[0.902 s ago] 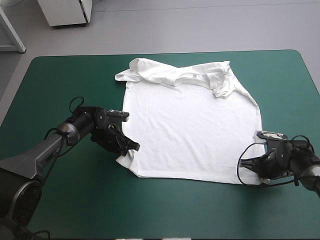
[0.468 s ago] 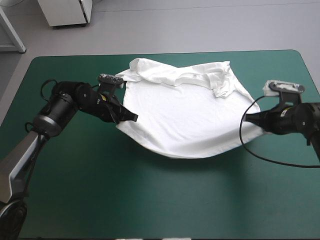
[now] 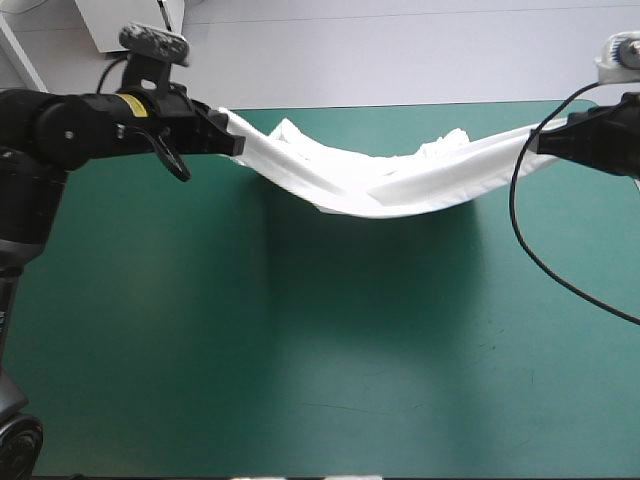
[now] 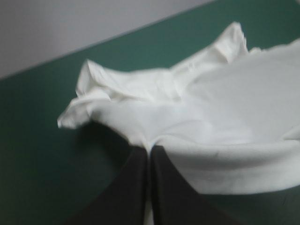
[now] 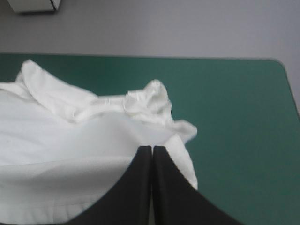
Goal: Fold the cloth
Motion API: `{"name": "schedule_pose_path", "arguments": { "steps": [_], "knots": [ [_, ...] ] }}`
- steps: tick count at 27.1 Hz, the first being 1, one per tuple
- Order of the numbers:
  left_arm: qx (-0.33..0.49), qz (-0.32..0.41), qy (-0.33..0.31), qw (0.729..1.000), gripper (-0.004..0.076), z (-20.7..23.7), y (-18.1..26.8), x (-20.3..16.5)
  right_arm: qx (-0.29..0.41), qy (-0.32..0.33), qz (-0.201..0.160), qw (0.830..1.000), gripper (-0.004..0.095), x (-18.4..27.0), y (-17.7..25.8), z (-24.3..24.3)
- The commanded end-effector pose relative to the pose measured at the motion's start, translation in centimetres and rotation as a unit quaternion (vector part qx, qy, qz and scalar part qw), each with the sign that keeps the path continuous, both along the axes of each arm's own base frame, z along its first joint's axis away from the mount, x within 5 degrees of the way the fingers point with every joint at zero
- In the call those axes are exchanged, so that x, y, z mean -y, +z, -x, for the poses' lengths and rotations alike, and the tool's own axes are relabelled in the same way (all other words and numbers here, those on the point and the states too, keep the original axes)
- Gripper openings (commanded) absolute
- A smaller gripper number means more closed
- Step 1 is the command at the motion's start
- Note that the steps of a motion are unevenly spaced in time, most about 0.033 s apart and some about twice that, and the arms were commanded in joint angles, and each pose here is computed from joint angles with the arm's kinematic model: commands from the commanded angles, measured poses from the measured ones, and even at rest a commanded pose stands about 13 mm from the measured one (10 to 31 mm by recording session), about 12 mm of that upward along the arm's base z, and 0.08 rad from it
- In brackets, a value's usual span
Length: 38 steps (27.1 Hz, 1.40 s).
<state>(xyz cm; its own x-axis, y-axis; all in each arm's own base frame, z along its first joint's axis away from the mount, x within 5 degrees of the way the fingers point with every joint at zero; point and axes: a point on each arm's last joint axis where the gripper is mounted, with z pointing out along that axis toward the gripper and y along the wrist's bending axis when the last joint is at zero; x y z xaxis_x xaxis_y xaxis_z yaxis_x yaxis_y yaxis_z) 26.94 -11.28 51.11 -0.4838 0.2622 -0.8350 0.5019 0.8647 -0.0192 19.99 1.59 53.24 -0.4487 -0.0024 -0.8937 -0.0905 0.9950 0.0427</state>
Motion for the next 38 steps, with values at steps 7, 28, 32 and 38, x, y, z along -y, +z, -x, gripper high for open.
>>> {"name": "schedule_pose_path", "arguments": {
  "steps": [7,28,32,38],
  "knots": [
    [0.268,0.071,-0.022,0.96,-0.0009,9.0,12.3,-3.0,0.211,0.042,-0.004,0.977,-0.0019,-0.3,8.4,6.4],
    [0.48,0.189,-0.092,0.852,-0.0009,17.5,18.7,-4.6,0.452,0.1,-0.037,0.886,-0.0018,-1.1,15.3,12.8],
    [0.467,0.161,-0.069,0.867,-0.0009,14.5,18.0,-3.9,0.382,0.093,-0.042,0.919,-0.0018,-1.3,13.9,7.7],
    [0.516,0.109,0.039,0.848,-0.0009,4.1,16.4,-2.2,0.379,0.056,-0.063,0.922,-0.0017,-1.3,11.6,-4.7]
  ]
}}
